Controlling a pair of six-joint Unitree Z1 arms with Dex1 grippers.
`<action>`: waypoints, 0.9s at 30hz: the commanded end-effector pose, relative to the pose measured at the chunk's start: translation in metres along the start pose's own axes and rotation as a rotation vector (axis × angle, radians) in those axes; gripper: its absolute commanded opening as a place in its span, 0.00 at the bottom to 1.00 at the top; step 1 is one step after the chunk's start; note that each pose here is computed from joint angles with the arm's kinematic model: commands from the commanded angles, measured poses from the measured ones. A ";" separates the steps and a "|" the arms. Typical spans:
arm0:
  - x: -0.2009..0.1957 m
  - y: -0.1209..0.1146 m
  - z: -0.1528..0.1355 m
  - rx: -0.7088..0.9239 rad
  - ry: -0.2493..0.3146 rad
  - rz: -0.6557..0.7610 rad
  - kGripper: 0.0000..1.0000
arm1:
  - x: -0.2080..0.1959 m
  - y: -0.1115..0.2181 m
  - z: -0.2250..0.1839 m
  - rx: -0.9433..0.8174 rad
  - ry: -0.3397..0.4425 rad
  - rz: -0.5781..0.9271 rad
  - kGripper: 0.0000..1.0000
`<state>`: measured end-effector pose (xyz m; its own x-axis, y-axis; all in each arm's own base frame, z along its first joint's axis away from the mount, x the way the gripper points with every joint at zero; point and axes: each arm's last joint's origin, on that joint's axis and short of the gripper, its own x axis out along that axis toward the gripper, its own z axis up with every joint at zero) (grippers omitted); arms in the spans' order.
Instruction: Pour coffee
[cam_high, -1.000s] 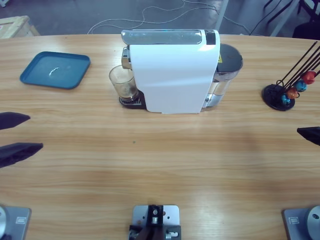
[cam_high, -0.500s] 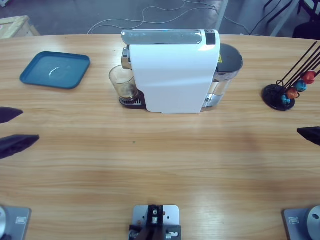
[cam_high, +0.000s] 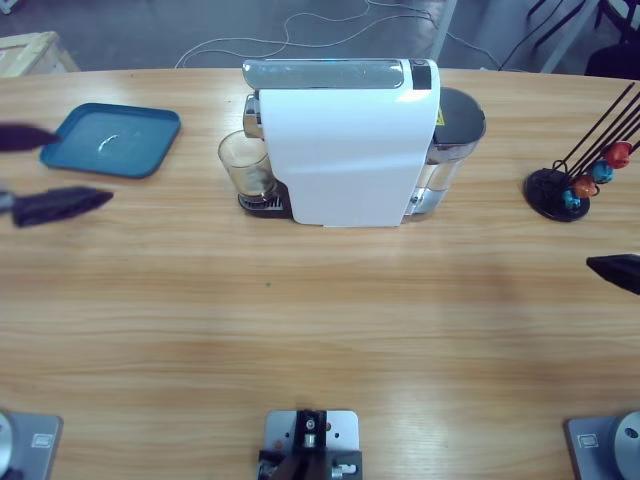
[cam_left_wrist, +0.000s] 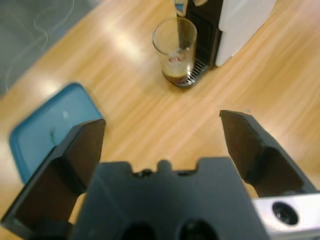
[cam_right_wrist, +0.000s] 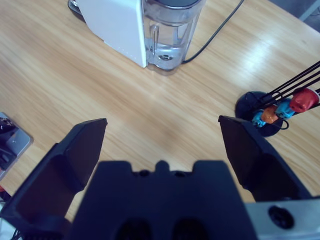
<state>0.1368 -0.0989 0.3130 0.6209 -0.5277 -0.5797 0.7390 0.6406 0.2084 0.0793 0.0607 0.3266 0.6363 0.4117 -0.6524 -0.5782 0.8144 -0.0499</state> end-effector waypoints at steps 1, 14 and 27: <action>0.083 0.042 0.024 0.035 -0.016 -0.120 1.00 | 0.018 0.001 0.007 -0.015 0.073 0.013 1.00; 0.156 0.055 0.031 0.036 -0.132 -0.420 1.00 | 0.023 0.002 0.011 -0.022 0.103 0.022 1.00; 0.195 0.055 0.010 0.056 -0.109 -0.462 0.98 | 0.032 0.004 0.016 -0.026 0.146 0.032 1.00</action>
<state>0.2880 -0.1680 0.2509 0.2795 -0.8115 -0.5131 0.9494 0.3133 0.0217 0.0964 0.0769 0.3259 0.5817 0.4028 -0.7067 -0.6045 0.7954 -0.0441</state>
